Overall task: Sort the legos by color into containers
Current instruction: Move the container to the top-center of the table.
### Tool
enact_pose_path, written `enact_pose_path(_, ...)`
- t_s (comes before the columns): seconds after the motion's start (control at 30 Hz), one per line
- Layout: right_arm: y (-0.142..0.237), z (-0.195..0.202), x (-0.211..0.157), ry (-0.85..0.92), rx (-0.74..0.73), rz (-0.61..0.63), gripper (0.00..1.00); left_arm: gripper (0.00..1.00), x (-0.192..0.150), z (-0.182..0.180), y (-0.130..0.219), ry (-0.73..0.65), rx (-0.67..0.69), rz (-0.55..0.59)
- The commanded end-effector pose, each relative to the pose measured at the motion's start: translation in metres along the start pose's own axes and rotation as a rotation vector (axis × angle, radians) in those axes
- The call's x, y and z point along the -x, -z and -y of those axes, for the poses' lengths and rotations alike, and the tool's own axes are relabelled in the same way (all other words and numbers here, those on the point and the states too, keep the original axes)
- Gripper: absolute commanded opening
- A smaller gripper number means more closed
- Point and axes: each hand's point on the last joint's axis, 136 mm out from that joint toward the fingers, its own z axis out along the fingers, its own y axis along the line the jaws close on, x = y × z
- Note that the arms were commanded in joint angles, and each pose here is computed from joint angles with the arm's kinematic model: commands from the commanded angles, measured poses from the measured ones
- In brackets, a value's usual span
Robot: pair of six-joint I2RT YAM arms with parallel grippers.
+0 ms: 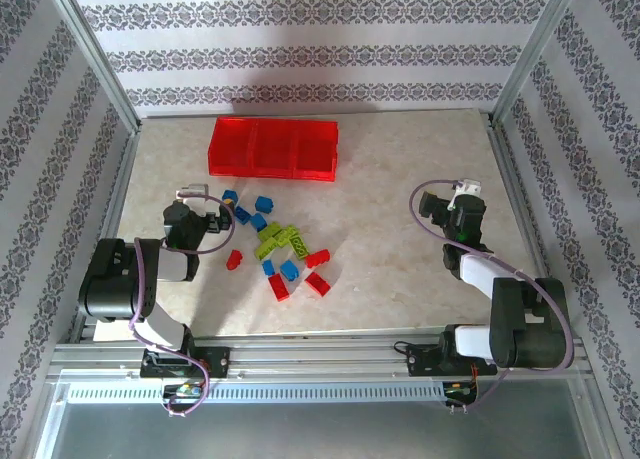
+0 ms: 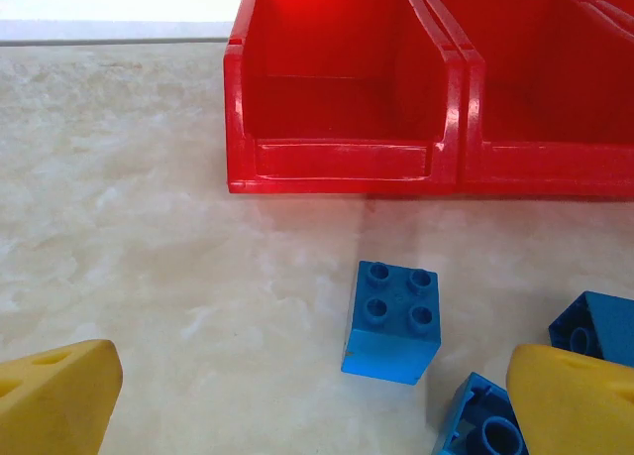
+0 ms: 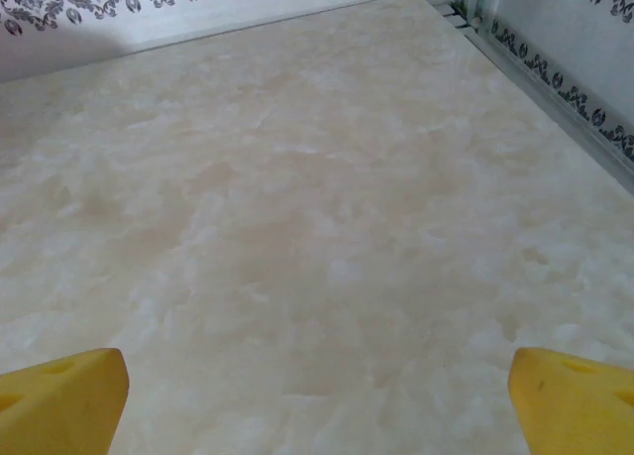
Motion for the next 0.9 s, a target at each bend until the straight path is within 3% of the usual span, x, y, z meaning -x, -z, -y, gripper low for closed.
enact_pose_path(0.0,-0.0014,0.0022,0.0085,-0.016,-0.006,0.031,0.98,1.0,0.001,0.0039,-0.0004,-0.016,-0.021,0.0)
enact_pose_path(0.87,0.0006,0.0042,0.0095,-0.015,-0.017,0.034,0.98,1.0,0.0009,0.0038,-0.0004,-0.017,-0.02,0.0)
